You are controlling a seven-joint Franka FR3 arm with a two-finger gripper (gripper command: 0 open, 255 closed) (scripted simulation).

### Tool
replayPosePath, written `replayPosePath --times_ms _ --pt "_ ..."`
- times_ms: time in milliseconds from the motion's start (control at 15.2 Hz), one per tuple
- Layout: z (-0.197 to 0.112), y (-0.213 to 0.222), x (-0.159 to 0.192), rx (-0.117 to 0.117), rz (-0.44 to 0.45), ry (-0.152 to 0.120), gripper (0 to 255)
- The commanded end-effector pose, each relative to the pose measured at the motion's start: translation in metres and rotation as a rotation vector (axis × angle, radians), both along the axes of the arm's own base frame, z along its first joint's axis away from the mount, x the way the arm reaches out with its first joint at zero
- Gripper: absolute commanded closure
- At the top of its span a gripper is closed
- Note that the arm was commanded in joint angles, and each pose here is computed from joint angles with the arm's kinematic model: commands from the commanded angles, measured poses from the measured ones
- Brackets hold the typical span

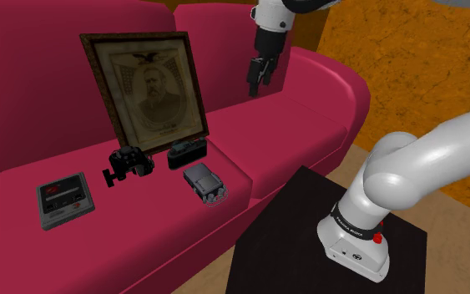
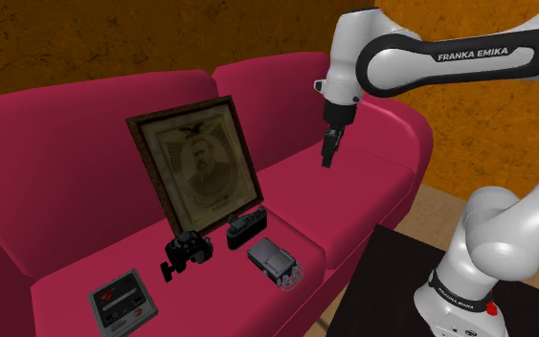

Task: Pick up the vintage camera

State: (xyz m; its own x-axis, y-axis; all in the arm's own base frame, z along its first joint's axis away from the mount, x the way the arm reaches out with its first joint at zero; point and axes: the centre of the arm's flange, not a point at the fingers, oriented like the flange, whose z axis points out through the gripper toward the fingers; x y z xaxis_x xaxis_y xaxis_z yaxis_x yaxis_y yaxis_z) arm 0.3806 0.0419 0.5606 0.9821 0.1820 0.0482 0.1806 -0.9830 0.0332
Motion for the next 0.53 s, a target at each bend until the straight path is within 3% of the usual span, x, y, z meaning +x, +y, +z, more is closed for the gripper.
replayPosePath --times_ms 0,462 --pt "-0.021 0.006 0.019 0.002 -0.001 0.002 0" --pt "-0.082 0.018 0.089 0.006 -0.004 0.013 0"
